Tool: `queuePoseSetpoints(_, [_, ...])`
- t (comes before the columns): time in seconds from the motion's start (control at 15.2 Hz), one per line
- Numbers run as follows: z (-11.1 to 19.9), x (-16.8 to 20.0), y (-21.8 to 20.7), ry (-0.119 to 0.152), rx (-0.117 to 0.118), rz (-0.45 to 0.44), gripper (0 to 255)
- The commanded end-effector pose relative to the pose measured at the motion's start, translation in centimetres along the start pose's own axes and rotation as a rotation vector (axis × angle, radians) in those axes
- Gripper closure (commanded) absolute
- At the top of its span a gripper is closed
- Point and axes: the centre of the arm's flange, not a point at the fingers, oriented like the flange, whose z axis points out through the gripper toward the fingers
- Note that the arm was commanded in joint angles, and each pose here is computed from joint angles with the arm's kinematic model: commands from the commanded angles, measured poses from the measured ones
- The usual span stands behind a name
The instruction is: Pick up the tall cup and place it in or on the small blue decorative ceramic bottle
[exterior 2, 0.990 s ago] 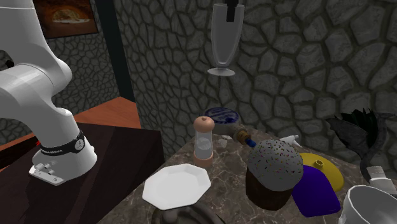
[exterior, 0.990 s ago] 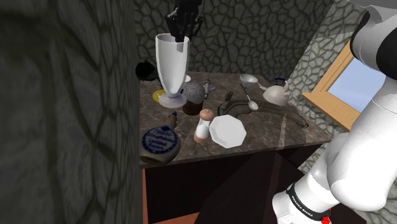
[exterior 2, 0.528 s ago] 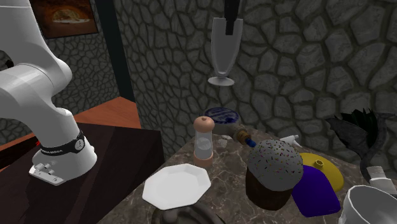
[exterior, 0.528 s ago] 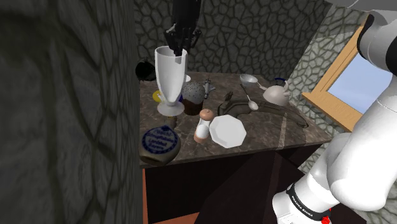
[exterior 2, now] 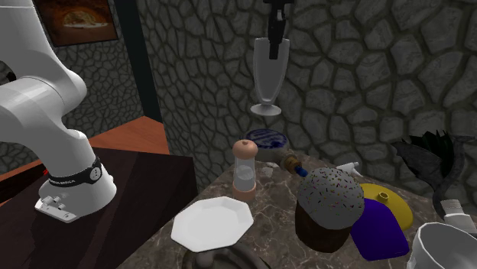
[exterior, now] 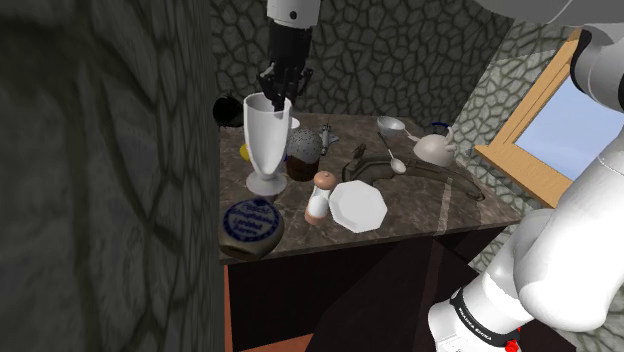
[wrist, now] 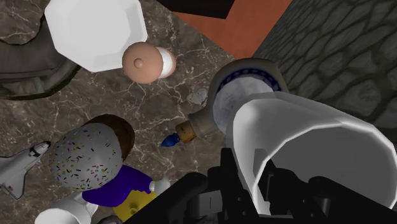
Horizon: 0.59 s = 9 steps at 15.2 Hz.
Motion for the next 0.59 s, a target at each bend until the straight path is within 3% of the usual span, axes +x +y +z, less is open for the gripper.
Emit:
queuePoseSetpoints(0.0, [1.1, 0.1, 0.0, 0.001, 0.0, 0.0, 255])
queuePoseSetpoints(0.53, [5.5, 0.2, 0.0, 0.001, 0.0, 0.0, 255])
